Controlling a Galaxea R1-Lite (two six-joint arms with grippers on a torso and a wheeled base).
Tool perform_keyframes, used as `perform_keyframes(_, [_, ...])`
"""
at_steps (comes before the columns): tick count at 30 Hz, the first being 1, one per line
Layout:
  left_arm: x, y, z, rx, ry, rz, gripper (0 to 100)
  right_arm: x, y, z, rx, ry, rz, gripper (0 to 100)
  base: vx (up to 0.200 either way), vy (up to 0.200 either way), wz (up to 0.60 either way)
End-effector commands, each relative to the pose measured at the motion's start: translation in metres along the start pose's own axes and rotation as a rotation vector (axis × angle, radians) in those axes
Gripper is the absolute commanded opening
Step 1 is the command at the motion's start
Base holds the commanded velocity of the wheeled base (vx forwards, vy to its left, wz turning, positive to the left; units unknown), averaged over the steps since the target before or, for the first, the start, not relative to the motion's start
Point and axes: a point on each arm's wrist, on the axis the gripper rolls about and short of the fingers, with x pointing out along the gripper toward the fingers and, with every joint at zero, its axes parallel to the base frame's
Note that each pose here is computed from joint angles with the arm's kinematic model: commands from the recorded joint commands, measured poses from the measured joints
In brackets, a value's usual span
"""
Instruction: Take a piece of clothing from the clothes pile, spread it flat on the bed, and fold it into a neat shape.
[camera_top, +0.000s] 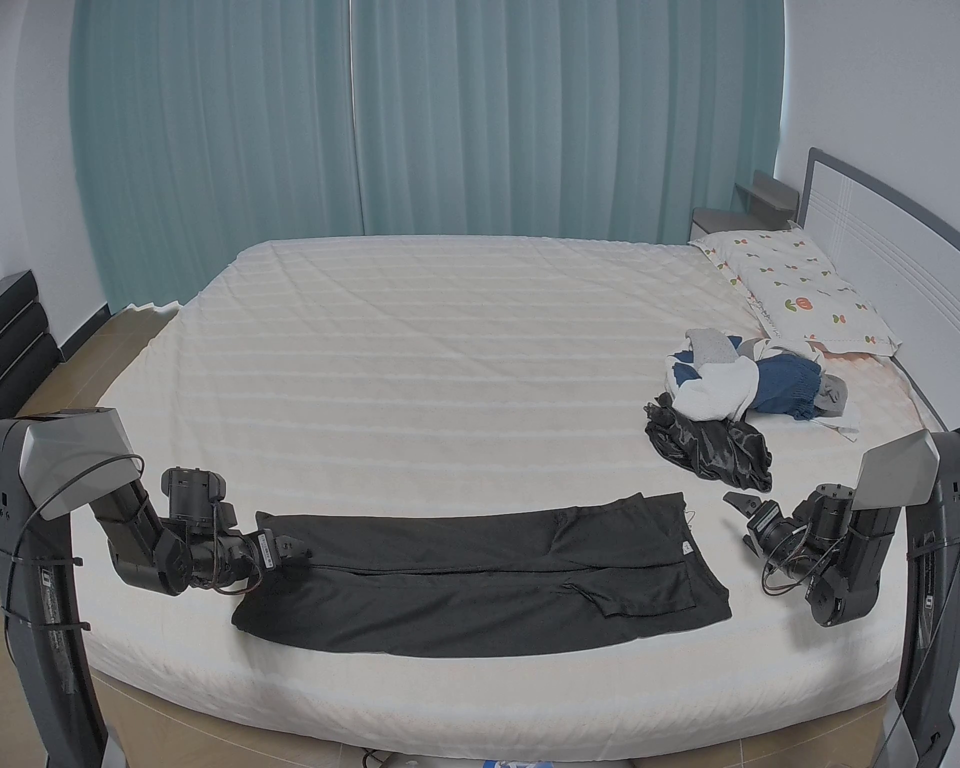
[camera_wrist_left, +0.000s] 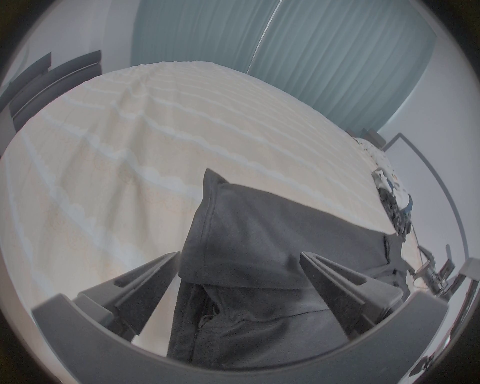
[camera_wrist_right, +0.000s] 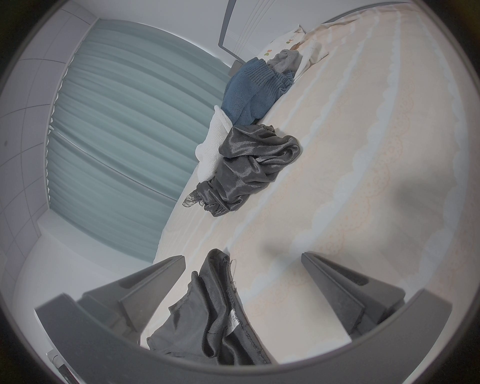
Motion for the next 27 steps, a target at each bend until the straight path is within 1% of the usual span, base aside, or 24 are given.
perform_keyframes(1, [0.009,0.005,-0.011,0.031,0.038,0.007,100,0.000,0.001,0.001,-0.003,-0.008,0.009,100,0.000,0.000,0.00])
perform_keyframes(8, [0.010,0.003,-0.007,0.053,0.028,-0.010,100,0.000,0.001,0.001,-0.003,-0.008,0.009,100,0.000,0.000,0.00])
perform_keyframes(12, [0.010,0.002,-0.004,0.093,0.015,-0.020,100,0.000,0.001,0.001,-0.003,-0.008,0.009,100,0.000,0.000,0.00])
perform_keyframes(15, [0.009,0.001,-0.005,0.103,0.018,-0.019,100,0.000,0.001,0.001,-0.003,-0.008,0.009,100,0.000,0.000,0.00])
perform_keyframes(16, [0.009,0.000,-0.006,0.106,0.020,-0.020,0,0.000,0.001,0.001,-0.003,-0.008,0.009,100,0.000,0.000,0.00])
perform_keyframes(24, [0.009,-0.001,-0.004,0.110,0.011,-0.016,0,0.000,0.001,0.001,-0.003,-0.008,0.009,100,0.000,0.000,0.00])
perform_keyframes(27, [0.002,-0.001,0.002,0.108,-0.006,-0.013,0,0.000,0.001,0.001,-0.003,-0.008,0.009,100,0.000,0.000,0.00])
